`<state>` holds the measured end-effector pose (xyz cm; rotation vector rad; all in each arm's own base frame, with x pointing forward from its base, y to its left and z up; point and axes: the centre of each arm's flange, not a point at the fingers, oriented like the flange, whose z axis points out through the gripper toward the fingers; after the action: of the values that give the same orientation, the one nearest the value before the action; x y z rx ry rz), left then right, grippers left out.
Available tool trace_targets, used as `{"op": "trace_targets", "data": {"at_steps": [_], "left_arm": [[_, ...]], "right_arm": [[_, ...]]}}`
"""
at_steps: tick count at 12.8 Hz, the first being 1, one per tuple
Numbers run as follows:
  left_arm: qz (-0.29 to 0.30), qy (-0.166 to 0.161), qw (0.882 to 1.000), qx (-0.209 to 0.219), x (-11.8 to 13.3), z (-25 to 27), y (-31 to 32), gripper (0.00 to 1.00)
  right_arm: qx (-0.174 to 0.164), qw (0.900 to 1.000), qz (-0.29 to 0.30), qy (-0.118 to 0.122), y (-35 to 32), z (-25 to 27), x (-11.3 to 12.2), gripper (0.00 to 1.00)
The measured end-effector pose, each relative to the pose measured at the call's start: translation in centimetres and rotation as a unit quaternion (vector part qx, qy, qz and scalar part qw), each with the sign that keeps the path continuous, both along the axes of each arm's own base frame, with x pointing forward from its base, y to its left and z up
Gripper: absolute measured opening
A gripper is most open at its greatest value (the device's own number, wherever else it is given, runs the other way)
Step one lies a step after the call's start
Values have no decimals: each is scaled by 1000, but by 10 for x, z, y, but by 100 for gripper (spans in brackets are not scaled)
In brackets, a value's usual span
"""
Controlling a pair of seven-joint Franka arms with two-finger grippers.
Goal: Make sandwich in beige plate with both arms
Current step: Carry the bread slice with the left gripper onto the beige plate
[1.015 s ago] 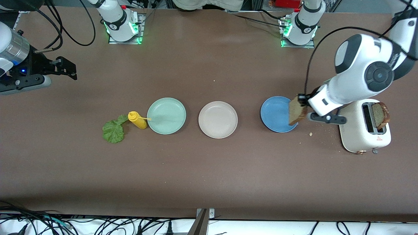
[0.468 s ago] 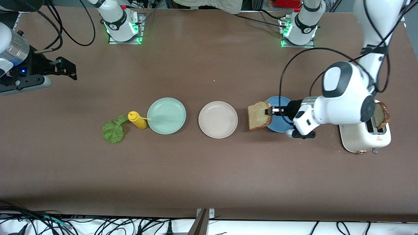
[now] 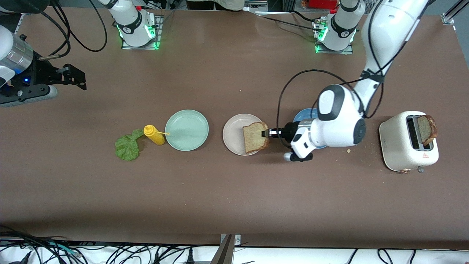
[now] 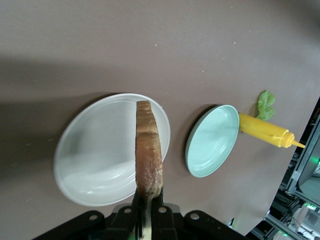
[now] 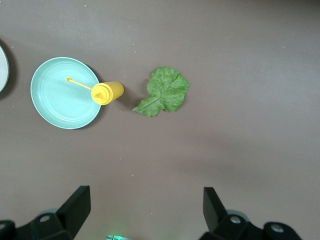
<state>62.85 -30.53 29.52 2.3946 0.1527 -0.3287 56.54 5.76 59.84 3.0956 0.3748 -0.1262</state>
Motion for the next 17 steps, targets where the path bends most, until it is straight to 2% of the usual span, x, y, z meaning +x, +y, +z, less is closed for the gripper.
{"op": "trace_targets", "data": {"at_steps": [6, 11, 13, 15, 17], "left_arm": [[-43, 1, 999, -4, -25, -21, -48, 8], [-77, -10, 997, -10, -29, -47, -45, 8], [-77, -7, 997, -9, -29, -56, -41, 21], [-71, -7, 997, -8, -23, -59, -29, 46], [-68, -9, 998, -10, -17, -62, -12, 67]], "right_arm": [[0, 1000, -1, 1, -1, -1, 1, 100], [-1, 1000, -12, 4, -13, -5, 3, 100], [-1, 1000, -12, 4, -13, -5, 4, 100], [0, 1000, -12, 4, -13, -6, 4, 100], [0, 1000, -12, 5, -13, -7, 5, 100]]}}
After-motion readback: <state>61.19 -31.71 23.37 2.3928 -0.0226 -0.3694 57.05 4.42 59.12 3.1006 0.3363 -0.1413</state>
